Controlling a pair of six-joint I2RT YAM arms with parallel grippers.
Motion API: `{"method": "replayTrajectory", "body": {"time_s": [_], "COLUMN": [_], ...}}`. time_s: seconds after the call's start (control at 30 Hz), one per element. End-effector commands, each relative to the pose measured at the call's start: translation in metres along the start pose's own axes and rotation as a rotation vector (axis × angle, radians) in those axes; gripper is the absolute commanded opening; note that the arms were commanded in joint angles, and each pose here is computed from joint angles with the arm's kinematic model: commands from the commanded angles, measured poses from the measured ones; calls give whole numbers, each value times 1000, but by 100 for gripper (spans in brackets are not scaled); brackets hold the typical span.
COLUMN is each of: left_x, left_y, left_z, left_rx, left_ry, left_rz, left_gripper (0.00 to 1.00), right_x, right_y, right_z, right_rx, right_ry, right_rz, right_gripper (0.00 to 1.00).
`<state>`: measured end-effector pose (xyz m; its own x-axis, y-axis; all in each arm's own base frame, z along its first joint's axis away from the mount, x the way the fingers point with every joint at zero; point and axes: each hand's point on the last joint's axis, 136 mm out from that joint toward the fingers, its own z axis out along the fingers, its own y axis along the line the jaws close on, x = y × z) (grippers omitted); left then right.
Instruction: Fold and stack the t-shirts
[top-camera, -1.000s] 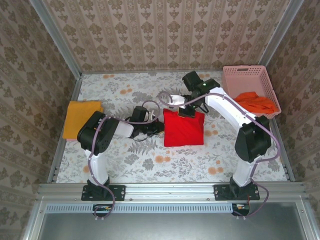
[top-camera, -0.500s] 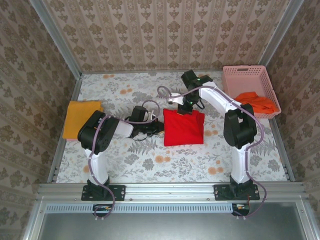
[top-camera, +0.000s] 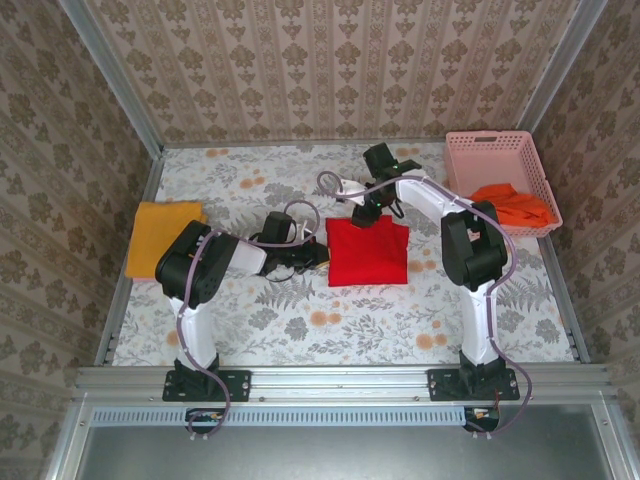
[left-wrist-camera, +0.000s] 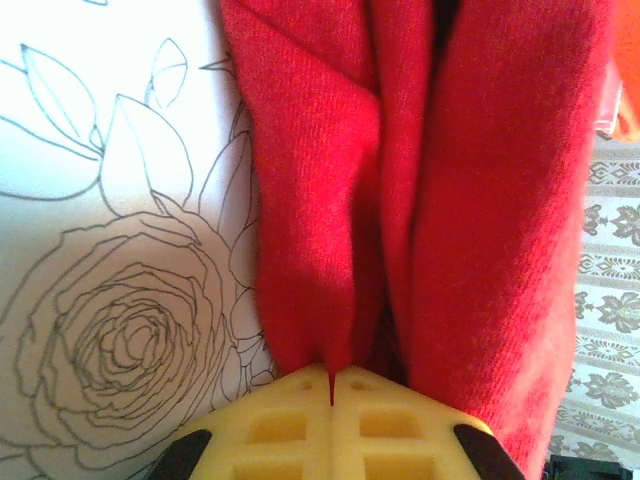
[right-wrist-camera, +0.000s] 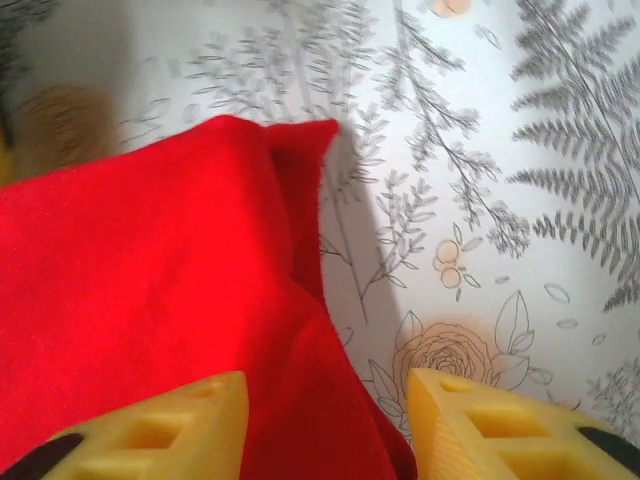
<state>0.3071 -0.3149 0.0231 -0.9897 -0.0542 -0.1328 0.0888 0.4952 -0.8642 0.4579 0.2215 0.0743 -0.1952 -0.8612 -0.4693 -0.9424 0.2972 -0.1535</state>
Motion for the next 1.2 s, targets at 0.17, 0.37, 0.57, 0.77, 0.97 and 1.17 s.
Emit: {"method": "replayTrajectory", "body": {"time_s": [0.17,0.37,0.57,0.77,0.97,1.17], "left_x": [18,-2,-22,-32,-34,-36], "left_y": [70,38,3,-36,-27,-16], "left_z": [-7,-30,-66,-72,-40,-10], "left_rx": [-258,-252,-319,-324,-378,-354], "left_ry": [-48,-164,-305,-353,-269,-207], "left_rz": [-66,27,132,214,191,150], "left_gripper": [14,39,61,91,91,75], "right_x": [-18,16,79,112,119,116], "right_y": [-45,-33,5,43,63,63], "right_z": [-69,-115,-114,-81,-41,-19], "right_rx": [405,538,485,386,251,182], "right_ry": [-202,-297,-305,-255,-213,-192], "right_rz": [268,698,1212,1432,1520,1533], "right_gripper": [82,99,100,97,91,78]}}
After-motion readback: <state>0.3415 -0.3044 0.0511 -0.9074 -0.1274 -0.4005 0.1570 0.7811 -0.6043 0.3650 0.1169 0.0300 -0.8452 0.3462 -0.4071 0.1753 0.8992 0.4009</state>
